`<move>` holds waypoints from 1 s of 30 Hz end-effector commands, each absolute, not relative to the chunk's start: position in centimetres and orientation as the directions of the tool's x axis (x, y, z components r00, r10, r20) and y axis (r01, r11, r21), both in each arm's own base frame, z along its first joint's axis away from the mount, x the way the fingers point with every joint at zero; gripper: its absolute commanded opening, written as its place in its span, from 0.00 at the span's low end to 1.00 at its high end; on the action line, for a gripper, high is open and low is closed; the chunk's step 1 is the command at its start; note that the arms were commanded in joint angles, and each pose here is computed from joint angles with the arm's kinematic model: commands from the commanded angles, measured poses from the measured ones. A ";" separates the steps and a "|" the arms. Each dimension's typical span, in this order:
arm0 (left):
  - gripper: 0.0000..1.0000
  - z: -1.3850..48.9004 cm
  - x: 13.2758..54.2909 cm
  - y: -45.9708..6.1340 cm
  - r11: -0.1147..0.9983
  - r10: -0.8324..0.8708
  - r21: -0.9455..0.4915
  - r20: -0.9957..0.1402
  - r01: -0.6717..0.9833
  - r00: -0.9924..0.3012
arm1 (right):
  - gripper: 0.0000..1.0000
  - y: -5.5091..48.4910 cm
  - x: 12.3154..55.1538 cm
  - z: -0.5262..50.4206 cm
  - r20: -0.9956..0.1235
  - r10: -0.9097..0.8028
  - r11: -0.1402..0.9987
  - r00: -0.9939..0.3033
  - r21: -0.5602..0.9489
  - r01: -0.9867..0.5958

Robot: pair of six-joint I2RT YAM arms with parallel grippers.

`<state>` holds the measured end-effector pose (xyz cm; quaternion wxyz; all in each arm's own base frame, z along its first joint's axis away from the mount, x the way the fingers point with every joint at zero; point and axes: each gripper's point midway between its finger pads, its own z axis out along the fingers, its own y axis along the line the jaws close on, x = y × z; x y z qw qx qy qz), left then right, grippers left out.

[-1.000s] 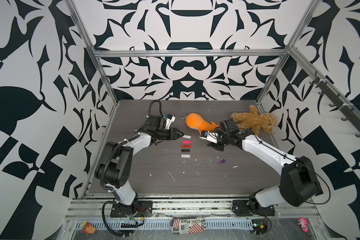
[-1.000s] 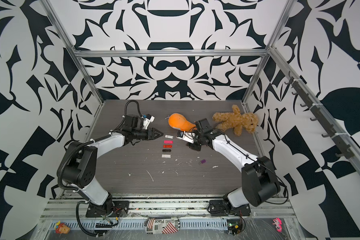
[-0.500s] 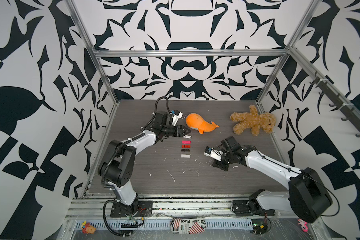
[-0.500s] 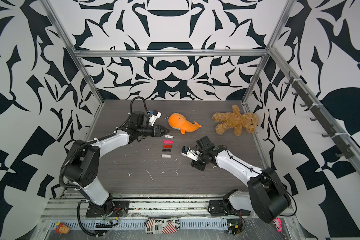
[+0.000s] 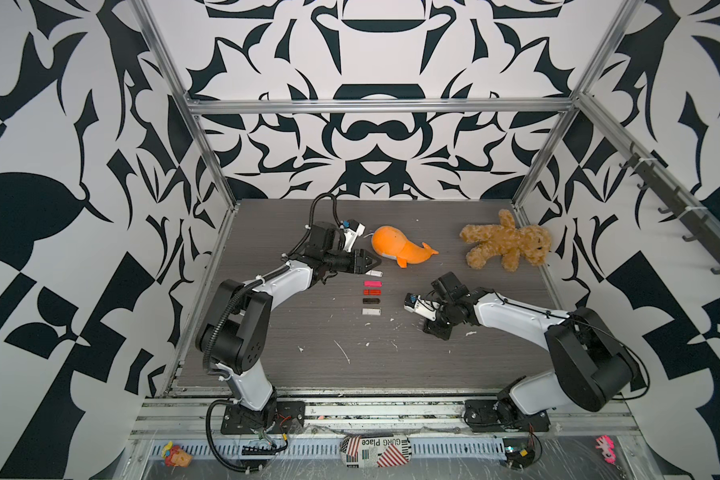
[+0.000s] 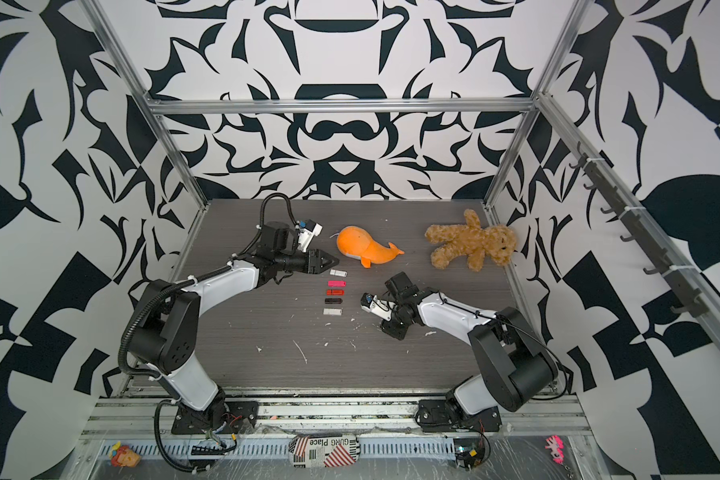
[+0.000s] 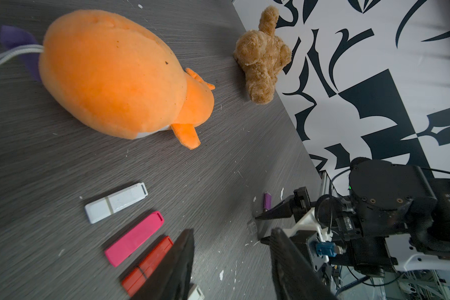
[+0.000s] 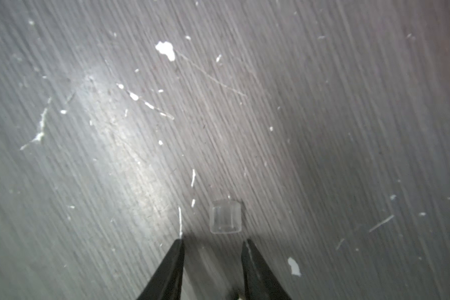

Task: Close the usb drive cover
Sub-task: Pick up the cover from the center of the board.

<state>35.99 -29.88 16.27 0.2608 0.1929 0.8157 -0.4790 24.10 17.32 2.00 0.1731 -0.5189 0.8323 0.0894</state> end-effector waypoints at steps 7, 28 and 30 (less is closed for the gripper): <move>0.51 15.6 35.8 -30.0 0.468 0.078 -0.676 -0.610 0.569 -0.789 | 0.41 18.5 25.5 2.6 -0.404 -0.833 0.430 -0.379 -0.040 -0.902; 0.51 15.1 35.6 -30.0 0.469 0.077 -0.693 -0.586 0.548 -0.806 | 0.22 18.5 25.1 2.2 -0.373 -0.863 0.379 -0.342 -0.029 -0.925; 0.51 15.1 35.6 -30.0 0.465 0.077 -0.698 -0.581 0.545 -0.810 | 0.21 18.6 25.3 2.4 -0.382 -0.860 0.379 -0.338 -0.034 -0.925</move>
